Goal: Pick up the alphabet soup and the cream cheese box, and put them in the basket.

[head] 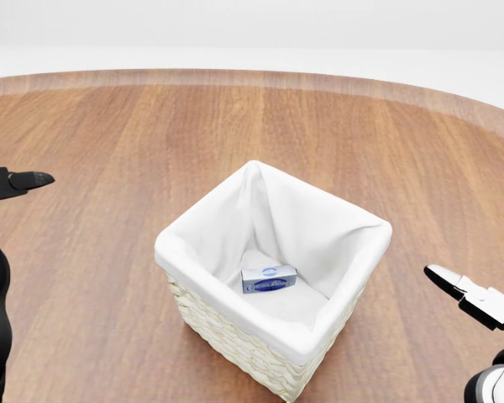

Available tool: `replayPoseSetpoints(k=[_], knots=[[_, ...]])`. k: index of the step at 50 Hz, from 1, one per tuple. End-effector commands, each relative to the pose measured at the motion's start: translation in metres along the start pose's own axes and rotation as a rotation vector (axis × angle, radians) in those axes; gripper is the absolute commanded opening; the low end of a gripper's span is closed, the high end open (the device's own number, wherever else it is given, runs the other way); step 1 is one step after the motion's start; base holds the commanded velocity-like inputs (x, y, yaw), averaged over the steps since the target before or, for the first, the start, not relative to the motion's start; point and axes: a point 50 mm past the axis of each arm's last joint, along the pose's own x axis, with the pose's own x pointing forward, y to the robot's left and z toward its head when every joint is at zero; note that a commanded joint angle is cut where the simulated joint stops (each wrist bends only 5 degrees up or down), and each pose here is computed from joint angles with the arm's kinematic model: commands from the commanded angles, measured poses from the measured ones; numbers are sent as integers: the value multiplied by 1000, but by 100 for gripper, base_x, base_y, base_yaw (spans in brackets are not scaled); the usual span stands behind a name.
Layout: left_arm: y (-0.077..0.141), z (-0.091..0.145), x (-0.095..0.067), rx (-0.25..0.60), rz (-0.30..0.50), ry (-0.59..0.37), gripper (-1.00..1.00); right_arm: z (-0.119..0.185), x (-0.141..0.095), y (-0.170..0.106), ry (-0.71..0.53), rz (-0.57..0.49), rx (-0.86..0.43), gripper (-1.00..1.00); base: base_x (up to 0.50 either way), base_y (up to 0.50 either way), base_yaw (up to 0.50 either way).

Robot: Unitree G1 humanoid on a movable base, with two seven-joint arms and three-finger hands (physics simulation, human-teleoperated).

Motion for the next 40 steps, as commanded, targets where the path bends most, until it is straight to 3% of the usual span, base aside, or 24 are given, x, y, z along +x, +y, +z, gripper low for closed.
replayPoseSetpoints(k=[1,14,22,40], knots=[[12,-16,4,5,13,27,100,-1,0,1,3,4,-7,100,0,0,0],[19,-24,6,9,18,40,100,0,0,-1,-2,0,-4,100,0,0,0],[9,-32,0,-8,8,82,100,-1,0,-1,-1,-1,-9,100,0,0,0],[9,-32,0,-10,8,81,100,-1,0,-1,0,-1,-10,100,0,0,0]])
